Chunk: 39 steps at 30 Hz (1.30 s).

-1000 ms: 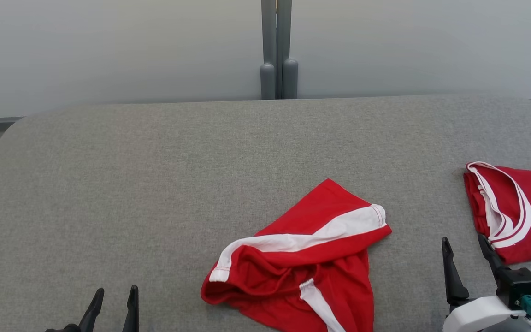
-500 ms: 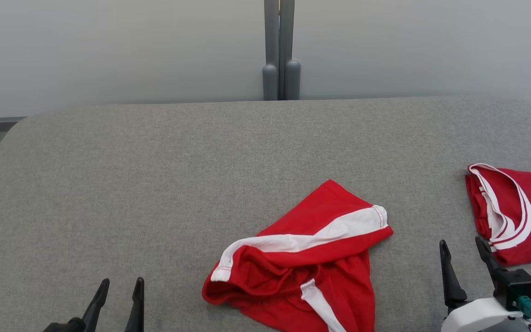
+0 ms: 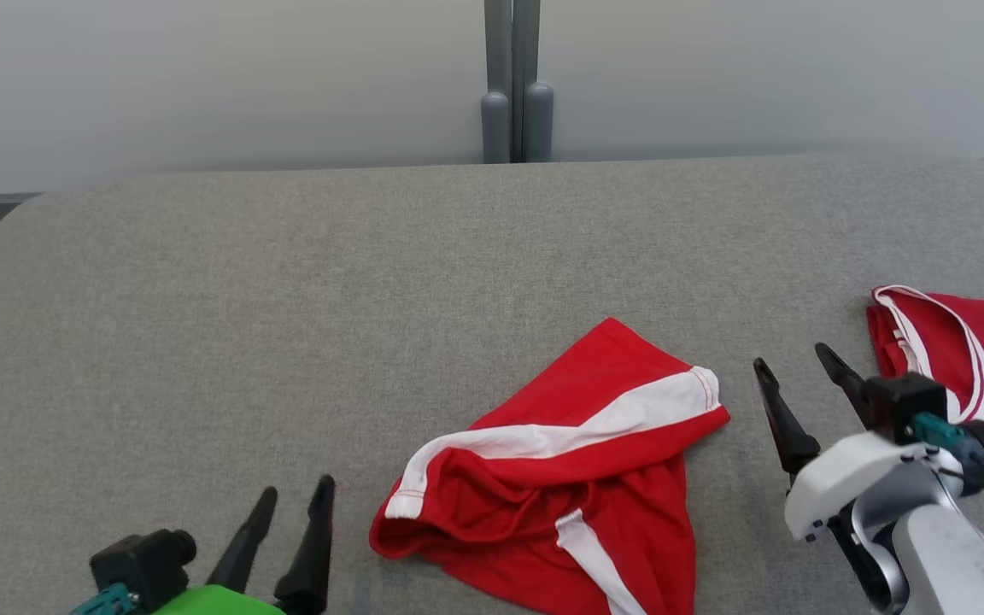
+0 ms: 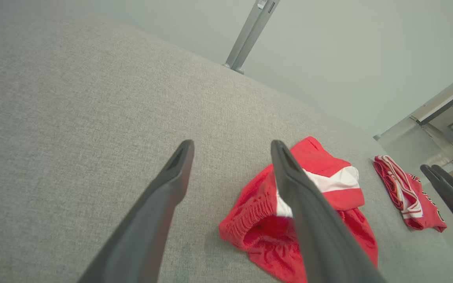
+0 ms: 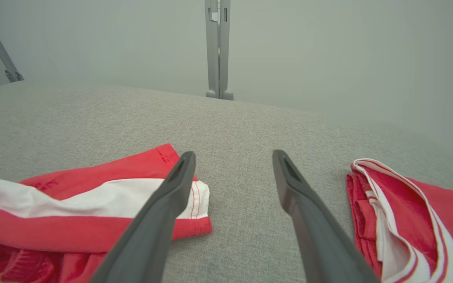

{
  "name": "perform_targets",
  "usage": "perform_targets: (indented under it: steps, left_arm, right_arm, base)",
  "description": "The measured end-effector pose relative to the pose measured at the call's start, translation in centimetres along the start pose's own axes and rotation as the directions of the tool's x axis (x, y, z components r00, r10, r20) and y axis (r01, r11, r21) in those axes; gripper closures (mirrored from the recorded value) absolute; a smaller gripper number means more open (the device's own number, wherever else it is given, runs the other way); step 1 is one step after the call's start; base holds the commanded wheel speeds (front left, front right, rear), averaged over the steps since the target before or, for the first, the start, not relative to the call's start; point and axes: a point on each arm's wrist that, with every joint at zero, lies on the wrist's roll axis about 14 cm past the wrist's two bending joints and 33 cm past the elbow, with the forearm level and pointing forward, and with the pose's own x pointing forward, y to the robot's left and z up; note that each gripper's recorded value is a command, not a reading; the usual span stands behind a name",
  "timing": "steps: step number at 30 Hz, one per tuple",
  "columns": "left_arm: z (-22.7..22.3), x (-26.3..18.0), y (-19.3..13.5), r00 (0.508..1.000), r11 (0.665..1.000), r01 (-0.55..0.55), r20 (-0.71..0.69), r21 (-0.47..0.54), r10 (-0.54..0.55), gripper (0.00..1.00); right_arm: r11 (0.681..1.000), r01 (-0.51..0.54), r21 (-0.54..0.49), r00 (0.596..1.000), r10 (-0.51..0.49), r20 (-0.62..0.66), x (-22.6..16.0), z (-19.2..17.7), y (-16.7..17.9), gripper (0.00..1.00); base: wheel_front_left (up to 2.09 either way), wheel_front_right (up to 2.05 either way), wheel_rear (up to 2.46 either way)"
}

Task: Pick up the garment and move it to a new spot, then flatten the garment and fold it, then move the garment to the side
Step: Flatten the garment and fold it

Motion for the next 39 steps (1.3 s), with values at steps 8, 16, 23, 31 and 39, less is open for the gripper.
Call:
perform_targets:
  steps: [8,16,23,31,39]
  left_arm:
    - [-2.4,-1.6,-4.1,0.945,0.988,-0.003,-0.324,-0.157,-0.049,0.0]
    - [-3.9,-0.9,-4.6,0.917,0.964,-0.062,-0.395,-0.259,-0.047,0.0]
    - [-4.2,0.1,-4.8,0.917,0.955,-0.072,-0.396,-0.289,-0.051,0.0]
    - [-4.9,0.1,-5.0,0.907,0.951,-0.084,-0.419,-0.296,-0.05,0.0]
    - [-5.8,1.2,-4.1,0.902,0.948,-0.119,-0.431,-0.294,-0.021,0.0]
  right_arm:
    - [0.984,-0.179,-0.013,0.939,0.167,-0.3,4.1,-2.7,1.6,0.0]
    - [0.964,-0.259,0.06,0.868,0.259,-0.424,4.5,-6.7,4.1,0.0]
    - [0.964,-0.26,0.052,0.865,0.256,-0.432,4.9,-7.2,3.6,0.0]
    - [0.968,-0.249,0.043,0.873,0.243,-0.424,4.7,-7.4,2.9,0.0]
    - [0.966,-0.255,0.046,0.87,0.25,-0.424,5.2,-7.9,3.1,0.0]
  base:
    - [0.0,0.0,0.0]
    - [0.0,0.0,0.0]
    - [0.0,0.0,0.0]
    - [0.0,0.0,0.0]
    - [0.0,0.0,0.0]
